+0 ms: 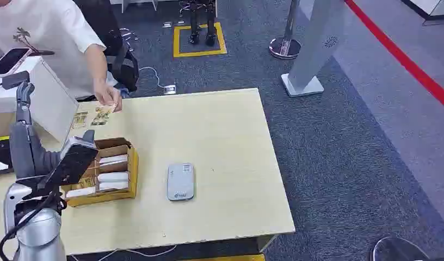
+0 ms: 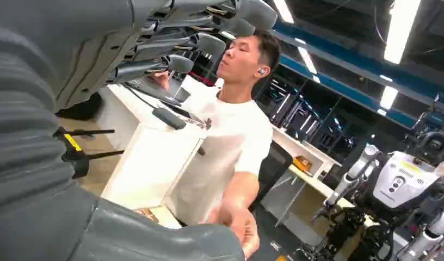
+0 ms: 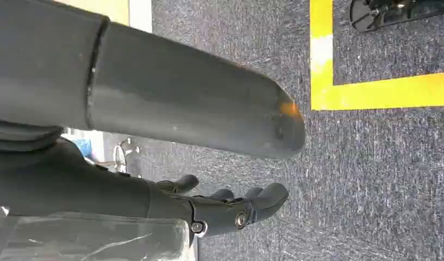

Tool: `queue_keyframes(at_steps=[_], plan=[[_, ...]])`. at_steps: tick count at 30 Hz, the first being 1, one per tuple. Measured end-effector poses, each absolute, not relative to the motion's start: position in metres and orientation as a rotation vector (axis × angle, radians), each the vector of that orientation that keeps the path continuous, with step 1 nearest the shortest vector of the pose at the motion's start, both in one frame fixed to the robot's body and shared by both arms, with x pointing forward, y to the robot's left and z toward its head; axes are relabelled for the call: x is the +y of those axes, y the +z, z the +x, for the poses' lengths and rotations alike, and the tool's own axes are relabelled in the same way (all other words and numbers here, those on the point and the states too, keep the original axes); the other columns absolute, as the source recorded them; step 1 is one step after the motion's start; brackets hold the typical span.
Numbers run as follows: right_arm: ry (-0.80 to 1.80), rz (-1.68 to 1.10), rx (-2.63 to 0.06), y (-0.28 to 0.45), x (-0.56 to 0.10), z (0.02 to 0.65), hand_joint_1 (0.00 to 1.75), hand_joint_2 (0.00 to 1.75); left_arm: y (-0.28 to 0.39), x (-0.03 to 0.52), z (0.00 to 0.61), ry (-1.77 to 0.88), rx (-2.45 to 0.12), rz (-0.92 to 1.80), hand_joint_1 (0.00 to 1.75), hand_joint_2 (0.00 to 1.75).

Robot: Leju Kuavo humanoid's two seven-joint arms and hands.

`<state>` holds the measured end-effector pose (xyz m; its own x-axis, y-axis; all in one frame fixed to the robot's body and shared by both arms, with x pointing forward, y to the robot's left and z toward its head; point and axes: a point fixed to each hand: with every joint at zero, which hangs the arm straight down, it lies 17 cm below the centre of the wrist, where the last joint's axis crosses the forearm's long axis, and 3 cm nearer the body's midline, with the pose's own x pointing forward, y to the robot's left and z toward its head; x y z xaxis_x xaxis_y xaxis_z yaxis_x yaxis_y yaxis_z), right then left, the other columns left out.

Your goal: Pass the card to the sensor for recognition and then transmit it.

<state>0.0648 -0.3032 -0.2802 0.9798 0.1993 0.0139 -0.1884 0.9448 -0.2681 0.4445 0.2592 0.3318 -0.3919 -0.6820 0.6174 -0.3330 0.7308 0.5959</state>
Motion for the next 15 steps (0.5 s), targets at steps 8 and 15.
queue_keyframes(at_steps=[8, 15], plan=[[0.198, -0.269, -0.038, -0.280, -0.303, 0.064, 0.00, 0.00, 0.333, 0.276, 0.446, -0.518, -1.922, 1.009, 0.00, 1.75], [0.227, -0.270, -0.033, -0.280, -0.300, 0.064, 0.00, 0.00, 0.354, 0.323, 0.450, -0.655, -1.565, 1.640, 0.00, 1.75]])
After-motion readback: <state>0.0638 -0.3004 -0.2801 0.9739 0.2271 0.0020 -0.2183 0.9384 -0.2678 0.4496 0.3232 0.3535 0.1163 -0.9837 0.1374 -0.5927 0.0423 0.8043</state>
